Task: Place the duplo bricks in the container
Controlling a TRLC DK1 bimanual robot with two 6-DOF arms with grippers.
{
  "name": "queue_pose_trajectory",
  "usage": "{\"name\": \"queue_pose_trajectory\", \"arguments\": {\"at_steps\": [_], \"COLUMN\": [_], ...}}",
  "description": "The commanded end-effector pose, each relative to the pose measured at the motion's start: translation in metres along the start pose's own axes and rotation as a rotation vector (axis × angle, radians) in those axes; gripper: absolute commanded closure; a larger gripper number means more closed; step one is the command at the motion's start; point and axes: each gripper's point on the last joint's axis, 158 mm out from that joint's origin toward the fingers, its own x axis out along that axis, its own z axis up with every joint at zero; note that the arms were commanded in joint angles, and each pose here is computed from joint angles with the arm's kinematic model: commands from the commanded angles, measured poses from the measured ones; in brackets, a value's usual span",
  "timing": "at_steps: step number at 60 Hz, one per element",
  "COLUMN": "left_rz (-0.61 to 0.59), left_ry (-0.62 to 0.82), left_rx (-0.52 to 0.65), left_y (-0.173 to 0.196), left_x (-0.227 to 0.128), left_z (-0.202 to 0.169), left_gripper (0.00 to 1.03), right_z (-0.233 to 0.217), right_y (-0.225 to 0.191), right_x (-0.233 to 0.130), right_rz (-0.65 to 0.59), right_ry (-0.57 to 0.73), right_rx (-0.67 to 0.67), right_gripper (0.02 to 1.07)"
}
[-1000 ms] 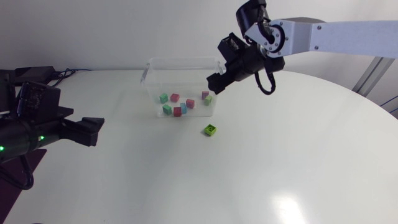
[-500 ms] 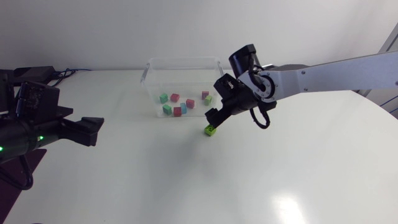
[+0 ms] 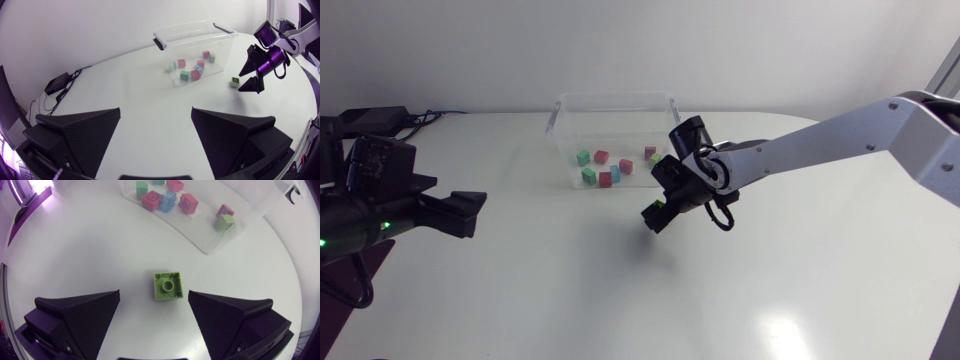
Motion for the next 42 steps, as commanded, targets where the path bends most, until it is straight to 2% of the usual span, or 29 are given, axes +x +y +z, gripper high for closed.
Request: {"name": "queue_pose_trajectory", "arguments": {"at_steps": [1,16,23,34,42], "left_rz": [0.01,0.01,0.01,0.01,0.01], "left_ry": [0.011,0.011,0.011,0.012,0.009], "left_rx": [-0.016,-0.015,-0.015,-0.013,-0.013], "left_y": [0.001,0.001,0.001,0.001,0.001], "left_x": [0.002,0.002,0.003,0.003,0.003], "left_z": [-0.01,-0.01,-0.01,-0.011,-0.01], "left_gripper": [0.05,0.04,0.04,0.04,0.04], "right_z": [-0.003,0.0,0.0,-0.007,-0.012], "right_y": [0.0,-0.005,-0.006,-0.007,-0.007], "right_x": [0.011,0.019,0.023,0.029,0.032], "right_rz": [0.009,0.01,0.013,0.016,0.019], "right_ry": [0.016,0.018,0.028,0.049,0.065], "right_rx": [0.005,0.01,0.01,0.016,0.021], "right_gripper": [0.09,0.12,0.18,0.37,0.61]}}
